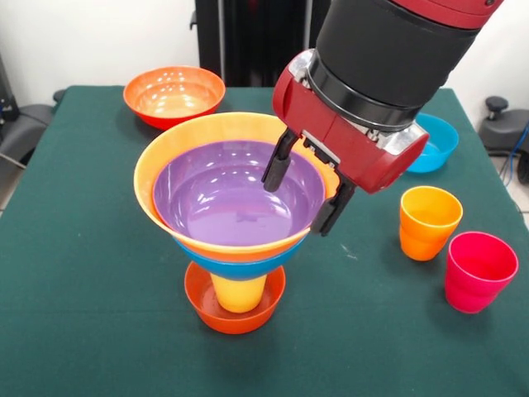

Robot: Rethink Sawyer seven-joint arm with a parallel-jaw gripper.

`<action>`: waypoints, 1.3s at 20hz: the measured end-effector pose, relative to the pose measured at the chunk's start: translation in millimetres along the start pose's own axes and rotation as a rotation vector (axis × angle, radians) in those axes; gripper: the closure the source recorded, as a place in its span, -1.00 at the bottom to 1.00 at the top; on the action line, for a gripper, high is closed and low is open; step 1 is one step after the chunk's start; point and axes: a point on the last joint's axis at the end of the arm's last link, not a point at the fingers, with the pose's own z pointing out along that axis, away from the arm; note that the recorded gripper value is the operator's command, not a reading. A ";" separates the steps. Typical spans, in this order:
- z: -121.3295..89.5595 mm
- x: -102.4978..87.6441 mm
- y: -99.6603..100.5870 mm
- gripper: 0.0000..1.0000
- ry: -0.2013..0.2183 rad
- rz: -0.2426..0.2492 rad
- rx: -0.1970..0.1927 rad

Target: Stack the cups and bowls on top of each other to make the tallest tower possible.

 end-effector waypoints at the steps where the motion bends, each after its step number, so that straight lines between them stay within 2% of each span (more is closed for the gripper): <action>1: 0.0 0.0 0.2 -1.00 -0.001 -0.001 0.000; 14: 1.7 0.8 0.7 -1.00 0.001 -0.002 0.004; 26: -14.6 -0.7 -4.1 -1.00 0.012 0.004 0.008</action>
